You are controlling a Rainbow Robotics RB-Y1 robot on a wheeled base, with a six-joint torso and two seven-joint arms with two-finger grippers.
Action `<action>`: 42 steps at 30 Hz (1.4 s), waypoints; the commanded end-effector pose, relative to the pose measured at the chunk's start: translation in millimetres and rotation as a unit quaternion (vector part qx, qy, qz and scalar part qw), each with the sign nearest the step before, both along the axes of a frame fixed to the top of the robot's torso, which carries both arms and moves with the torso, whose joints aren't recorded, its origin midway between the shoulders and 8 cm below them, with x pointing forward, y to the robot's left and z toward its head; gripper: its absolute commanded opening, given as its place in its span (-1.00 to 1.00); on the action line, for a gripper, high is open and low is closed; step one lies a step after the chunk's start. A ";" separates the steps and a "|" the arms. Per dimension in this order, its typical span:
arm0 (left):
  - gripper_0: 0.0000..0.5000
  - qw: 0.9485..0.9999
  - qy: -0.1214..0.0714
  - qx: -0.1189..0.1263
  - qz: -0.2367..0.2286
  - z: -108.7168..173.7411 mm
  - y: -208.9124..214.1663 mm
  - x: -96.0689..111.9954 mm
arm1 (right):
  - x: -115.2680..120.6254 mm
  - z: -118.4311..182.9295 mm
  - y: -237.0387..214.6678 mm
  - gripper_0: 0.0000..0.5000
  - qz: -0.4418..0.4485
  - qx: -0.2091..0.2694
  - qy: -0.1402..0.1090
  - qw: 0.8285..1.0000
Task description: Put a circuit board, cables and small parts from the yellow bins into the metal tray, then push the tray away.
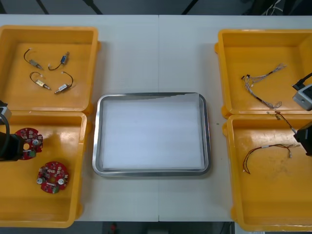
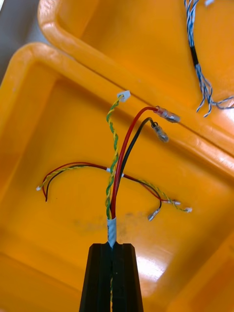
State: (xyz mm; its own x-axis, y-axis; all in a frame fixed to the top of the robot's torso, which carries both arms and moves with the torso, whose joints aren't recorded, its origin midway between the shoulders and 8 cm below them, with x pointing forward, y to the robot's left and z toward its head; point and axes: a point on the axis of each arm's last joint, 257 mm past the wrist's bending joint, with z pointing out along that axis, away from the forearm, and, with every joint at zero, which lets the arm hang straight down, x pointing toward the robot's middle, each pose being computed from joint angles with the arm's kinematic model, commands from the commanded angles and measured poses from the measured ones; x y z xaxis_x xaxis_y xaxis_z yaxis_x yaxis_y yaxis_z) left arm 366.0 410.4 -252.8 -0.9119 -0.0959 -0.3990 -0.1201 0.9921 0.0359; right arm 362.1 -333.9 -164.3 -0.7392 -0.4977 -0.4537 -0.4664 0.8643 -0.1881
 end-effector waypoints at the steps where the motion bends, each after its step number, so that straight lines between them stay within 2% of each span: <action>1: -1.00 1.000 -0.008 0.010 -0.002 47.5 3.2 10.1 | 16.7 34.7 14.8 -1.00 0.000 0.016 -0.046 0.999; 6: -1.00 1.000 -0.003 -0.022 0.008 72.2 -13.7 8.4 | 27.3 48.4 36.2 -1.00 -0.005 0.034 -0.054 0.998; 8: -1.00 0.999 0.002 -0.037 0.009 81.4 -24.3 4.9 | 29.6 51.1 45.3 -1.00 -0.013 0.042 -0.050 0.998; 12: -1.00 0.998 -0.001 -0.068 0.008 94.6 -44.7 5.9 | 30.0 53.5 56.6 -1.00 -0.022 0.051 -0.042 0.998; 14: -1.00 0.996 -0.003 -0.092 0.019 103.7 -59.6 6.6 | 27.2 54.7 63.3 -1.00 -0.029 0.062 -0.032 0.997; 19: -1.00 0.992 0.000 -0.117 0.037 119.6 -84.9 2.5 | 18.8 58.6 71.0 -1.00 -0.037 0.084 -0.013 0.996; 26: -1.00 0.987 -0.008 -0.155 0.046 134.6 -116.6 2.5 | 14.2 60.1 61.1 -1.00 -0.039 0.068 -0.007 0.997; 30: -1.00 0.987 -0.003 -0.156 0.039 139.4 -123.3 0.4 | 13.5 55.9 56.6 -1.00 -0.046 0.065 -0.004 0.997; 36: -1.00 0.988 0.018 -0.147 0.042 151.5 -142.8 -2.5 | 11.9 48.1 47.9 -1.00 -0.060 0.057 0.000 0.997; 42: -1.00 0.987 0.012 -0.141 0.074 149.7 -175.2 14.0 | 11.9 48.1 47.9 -1.00 -0.060 0.057 0.000 0.997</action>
State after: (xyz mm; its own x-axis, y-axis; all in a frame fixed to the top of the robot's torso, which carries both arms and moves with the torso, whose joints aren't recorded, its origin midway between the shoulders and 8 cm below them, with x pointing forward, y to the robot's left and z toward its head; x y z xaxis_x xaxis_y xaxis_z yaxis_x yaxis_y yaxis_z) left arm 367.4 263.5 -112.1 -0.9174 -0.2547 -0.3057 -0.1990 0.9590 -0.2019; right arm 377.9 -278.6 -119.5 -0.7930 -0.3362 -0.5080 -0.3675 0.9291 -0.0412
